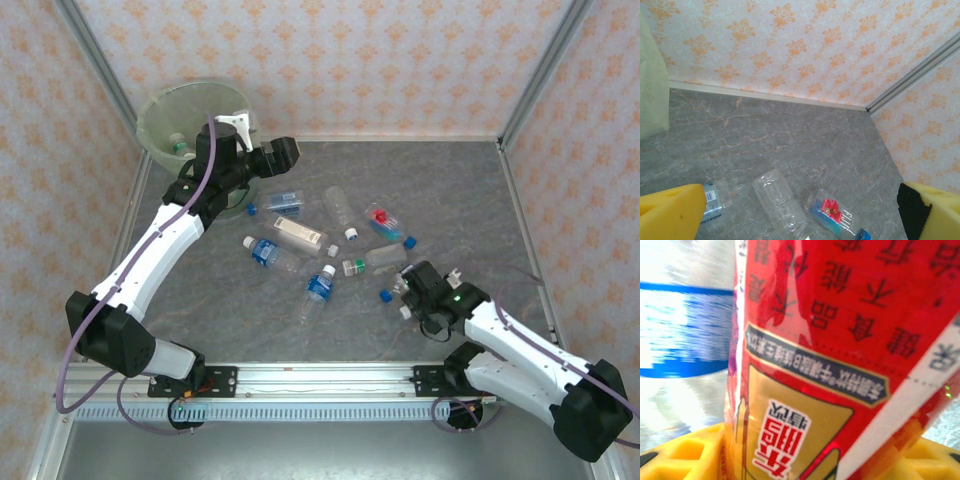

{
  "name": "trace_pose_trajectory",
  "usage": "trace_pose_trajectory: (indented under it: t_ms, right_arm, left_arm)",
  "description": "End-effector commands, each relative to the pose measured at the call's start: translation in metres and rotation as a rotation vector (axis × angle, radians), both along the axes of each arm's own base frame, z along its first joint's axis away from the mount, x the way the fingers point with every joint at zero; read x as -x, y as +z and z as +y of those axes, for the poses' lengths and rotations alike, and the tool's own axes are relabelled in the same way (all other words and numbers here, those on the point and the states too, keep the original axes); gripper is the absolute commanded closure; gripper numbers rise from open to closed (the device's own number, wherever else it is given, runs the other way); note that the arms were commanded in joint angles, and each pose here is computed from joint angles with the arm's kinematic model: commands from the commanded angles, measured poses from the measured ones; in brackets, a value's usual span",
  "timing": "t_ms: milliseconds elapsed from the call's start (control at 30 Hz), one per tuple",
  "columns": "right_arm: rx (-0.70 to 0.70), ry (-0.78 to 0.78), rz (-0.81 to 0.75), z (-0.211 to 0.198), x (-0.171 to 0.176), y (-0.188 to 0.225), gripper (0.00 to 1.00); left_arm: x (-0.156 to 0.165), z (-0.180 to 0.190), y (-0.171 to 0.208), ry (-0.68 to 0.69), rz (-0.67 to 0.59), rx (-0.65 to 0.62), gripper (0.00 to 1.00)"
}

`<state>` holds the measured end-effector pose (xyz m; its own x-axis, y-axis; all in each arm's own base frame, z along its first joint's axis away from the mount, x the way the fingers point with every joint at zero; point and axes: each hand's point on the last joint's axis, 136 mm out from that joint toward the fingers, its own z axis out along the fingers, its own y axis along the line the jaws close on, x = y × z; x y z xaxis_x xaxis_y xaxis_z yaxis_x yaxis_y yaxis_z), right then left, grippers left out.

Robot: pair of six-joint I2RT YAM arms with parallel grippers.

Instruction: Put the plastic bottles in the bin

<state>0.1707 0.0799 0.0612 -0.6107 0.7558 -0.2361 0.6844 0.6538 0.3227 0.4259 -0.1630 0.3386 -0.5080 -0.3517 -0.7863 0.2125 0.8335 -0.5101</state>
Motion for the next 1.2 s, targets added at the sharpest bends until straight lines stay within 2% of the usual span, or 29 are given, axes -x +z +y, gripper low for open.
trace_pose_trajectory:
  t_ms: [0,300,500,833,1167]
  right_arm:
    - [0.105,0.044,-0.129,-0.009,-0.023,0.037,0.43]
    - [0.189,0.363,-0.425,0.036,-0.092,0.134,0.43]
    - [0.226,0.590,-0.567,0.076,-0.124,0.182,0.44]
    - [0.222,0.878,-0.662,0.142,-0.158,0.217,0.45]
    - [0.176,1.061,-0.685,0.205,-0.168,0.228,0.45]
  left_arm:
    - [0.000,0.000,0.012,0.003,-0.029,0.005,0.01]
    - [-0.002,-0.023,0.016,-0.084,-0.005,0.148,0.02]
    - [0.000,-0.037,0.017,-0.150,0.018,0.248,0.05]
    - [0.013,-0.060,0.022,-0.293,0.006,0.391,0.12]
    - [0.029,-0.074,0.023,-0.413,-0.015,0.416,0.22]
